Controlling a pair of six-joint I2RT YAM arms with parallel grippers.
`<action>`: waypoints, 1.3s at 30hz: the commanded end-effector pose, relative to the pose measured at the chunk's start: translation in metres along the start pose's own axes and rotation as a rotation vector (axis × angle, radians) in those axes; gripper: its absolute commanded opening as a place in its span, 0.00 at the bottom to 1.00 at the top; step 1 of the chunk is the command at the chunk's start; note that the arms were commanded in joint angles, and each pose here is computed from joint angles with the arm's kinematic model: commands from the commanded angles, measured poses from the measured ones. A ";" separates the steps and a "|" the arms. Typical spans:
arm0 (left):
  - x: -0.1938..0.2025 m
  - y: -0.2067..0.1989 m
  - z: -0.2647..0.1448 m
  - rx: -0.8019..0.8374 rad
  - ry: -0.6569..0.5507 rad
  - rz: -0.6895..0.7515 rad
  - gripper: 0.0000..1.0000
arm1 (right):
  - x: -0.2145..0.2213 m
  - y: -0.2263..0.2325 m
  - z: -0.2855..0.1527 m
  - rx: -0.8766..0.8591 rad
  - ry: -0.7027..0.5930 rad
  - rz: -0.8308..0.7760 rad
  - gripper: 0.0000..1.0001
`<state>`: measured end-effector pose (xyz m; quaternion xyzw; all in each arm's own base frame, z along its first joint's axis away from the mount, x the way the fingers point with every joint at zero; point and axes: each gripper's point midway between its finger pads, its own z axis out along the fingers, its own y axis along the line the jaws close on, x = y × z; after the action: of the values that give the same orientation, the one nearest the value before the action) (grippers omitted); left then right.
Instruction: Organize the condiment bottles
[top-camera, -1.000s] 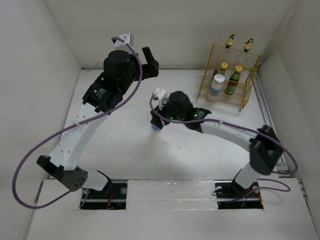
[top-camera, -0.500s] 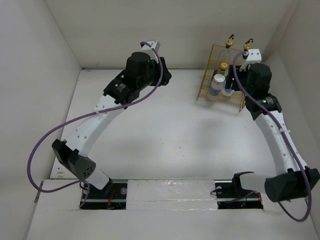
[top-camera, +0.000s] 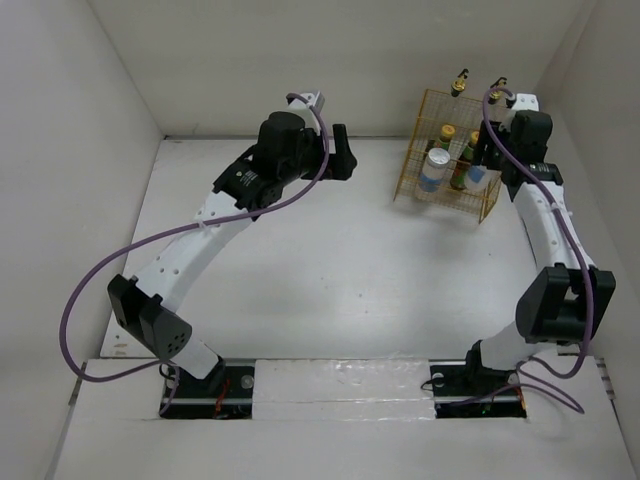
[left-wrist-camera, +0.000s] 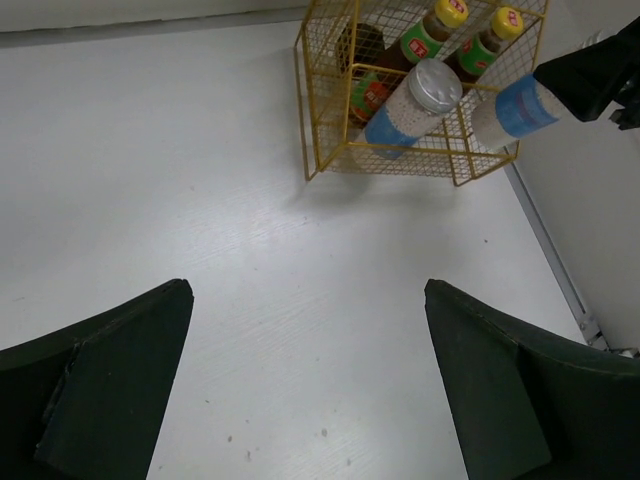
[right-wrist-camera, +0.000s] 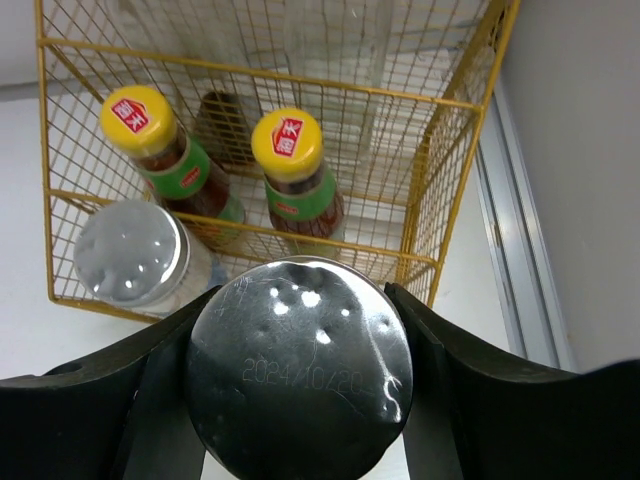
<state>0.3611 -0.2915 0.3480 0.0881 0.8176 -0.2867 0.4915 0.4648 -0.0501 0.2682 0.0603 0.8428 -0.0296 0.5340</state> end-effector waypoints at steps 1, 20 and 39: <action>-0.014 -0.001 -0.009 -0.001 -0.058 -0.005 0.99 | -0.078 0.007 -0.012 -0.044 -0.248 0.017 0.23; 0.004 0.018 -0.004 -0.085 0.001 0.027 0.99 | 0.038 0.012 0.062 -0.068 0.008 0.026 0.71; -0.041 0.008 -0.055 -0.065 -0.184 -0.027 0.99 | -0.059 0.091 -0.166 -0.321 -0.363 -0.010 1.00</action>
<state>0.3570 -0.2650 0.3513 0.0595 0.8206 -0.2472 0.5119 0.3962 0.0222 0.3750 0.0113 0.7505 0.0345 0.6598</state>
